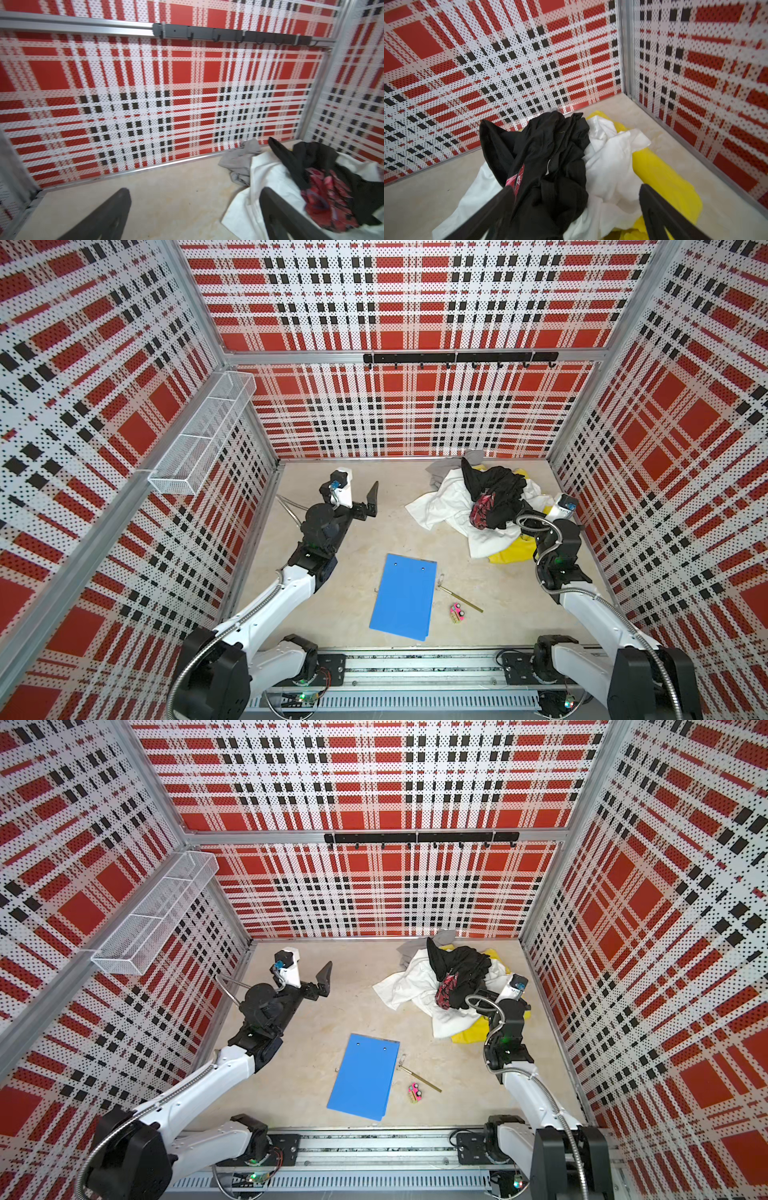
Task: Pick out a specific cloth from the pile
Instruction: 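Reach the right gripper toward the yellow cloth while raising the left arm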
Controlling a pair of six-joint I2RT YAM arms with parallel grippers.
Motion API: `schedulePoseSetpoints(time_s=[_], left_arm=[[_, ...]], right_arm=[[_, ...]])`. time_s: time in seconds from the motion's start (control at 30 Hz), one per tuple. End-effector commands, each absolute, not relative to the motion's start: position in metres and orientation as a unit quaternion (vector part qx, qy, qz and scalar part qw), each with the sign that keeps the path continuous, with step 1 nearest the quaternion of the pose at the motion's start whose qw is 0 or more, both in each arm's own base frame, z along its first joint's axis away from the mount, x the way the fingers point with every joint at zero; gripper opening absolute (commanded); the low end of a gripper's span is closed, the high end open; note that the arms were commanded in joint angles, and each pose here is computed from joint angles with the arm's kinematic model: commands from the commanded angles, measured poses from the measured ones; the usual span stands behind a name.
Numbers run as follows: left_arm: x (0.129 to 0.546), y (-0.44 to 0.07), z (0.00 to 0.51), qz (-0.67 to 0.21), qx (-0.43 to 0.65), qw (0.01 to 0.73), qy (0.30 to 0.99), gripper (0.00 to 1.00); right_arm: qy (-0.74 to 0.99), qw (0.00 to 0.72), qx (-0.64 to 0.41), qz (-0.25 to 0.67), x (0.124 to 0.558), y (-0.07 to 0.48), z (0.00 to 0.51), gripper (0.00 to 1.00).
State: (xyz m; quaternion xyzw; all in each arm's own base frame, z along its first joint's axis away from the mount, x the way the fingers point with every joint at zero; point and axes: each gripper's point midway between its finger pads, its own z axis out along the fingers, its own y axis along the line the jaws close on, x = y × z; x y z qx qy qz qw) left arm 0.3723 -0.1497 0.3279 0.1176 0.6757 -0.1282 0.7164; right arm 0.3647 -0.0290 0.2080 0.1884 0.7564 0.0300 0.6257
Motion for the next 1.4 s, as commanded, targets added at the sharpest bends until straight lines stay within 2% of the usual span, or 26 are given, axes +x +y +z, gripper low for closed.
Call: schedulePoseSetpoints(time_s=[0.0,0.1,0.2,0.27,0.37,0.47,0.57,0.73,0.77,0.8,0.93,1.1,1.17,1.37], left_arm=[[0.360,-0.178,0.333,-0.195,0.155,0.665,0.704,0.99],[0.351,-0.199,0.352,-0.259,0.166,0.638,0.706,0.99],[0.341,-0.218,0.365,-0.296,0.202,0.616,0.701,0.99],[0.337,-0.228,0.366,-0.302,0.235,0.597,0.705,0.99],[0.330,-0.235,0.357,-0.295,0.273,0.577,0.711,0.99],[0.328,-0.232,0.344,-0.289,0.275,0.576,0.714,0.99],[0.322,-0.230,0.353,-0.323,0.262,0.570,0.708,0.99],[0.315,-0.223,0.358,-0.311,0.260,0.583,0.704,0.99],[0.314,-0.223,0.358,-0.313,0.261,0.583,0.703,0.99],[0.312,-0.224,0.358,-0.315,0.262,0.583,0.702,0.99],[0.310,-0.229,0.354,-0.324,0.265,0.574,0.704,0.99],[0.308,-0.232,0.354,-0.333,0.265,0.569,0.704,0.99],[0.308,-0.232,0.355,-0.334,0.264,0.569,0.703,0.99],[0.307,-0.230,0.357,-0.330,0.262,0.574,0.702,0.99]], right_arm=[[0.814,0.528,0.237,0.048,0.357,-0.026,0.167,1.00],[0.838,0.480,0.244,0.083,0.366,-0.018,0.149,1.00],[0.853,0.444,0.265,0.073,0.370,-0.025,0.131,1.00],[0.851,0.433,0.293,0.049,0.366,-0.037,0.122,1.00],[0.843,0.428,0.320,0.068,0.369,-0.044,0.116,1.00],[0.842,0.418,0.331,0.081,0.375,-0.043,0.110,1.00],[0.840,0.418,0.329,0.109,0.385,-0.036,0.105,1.00],[0.839,0.412,0.330,0.137,0.404,-0.028,0.091,1.00],[0.839,0.408,0.332,0.136,0.406,-0.029,0.087,0.97],[0.839,0.406,0.336,0.135,0.408,-0.030,0.084,0.87],[0.833,0.408,0.352,0.122,0.414,-0.037,0.080,0.42],[0.821,0.439,0.354,0.091,0.415,-0.050,0.105,0.06],[0.812,0.455,0.359,0.068,0.410,-0.059,0.122,0.00],[0.783,0.499,0.370,-0.033,0.390,-0.092,0.192,0.00]])
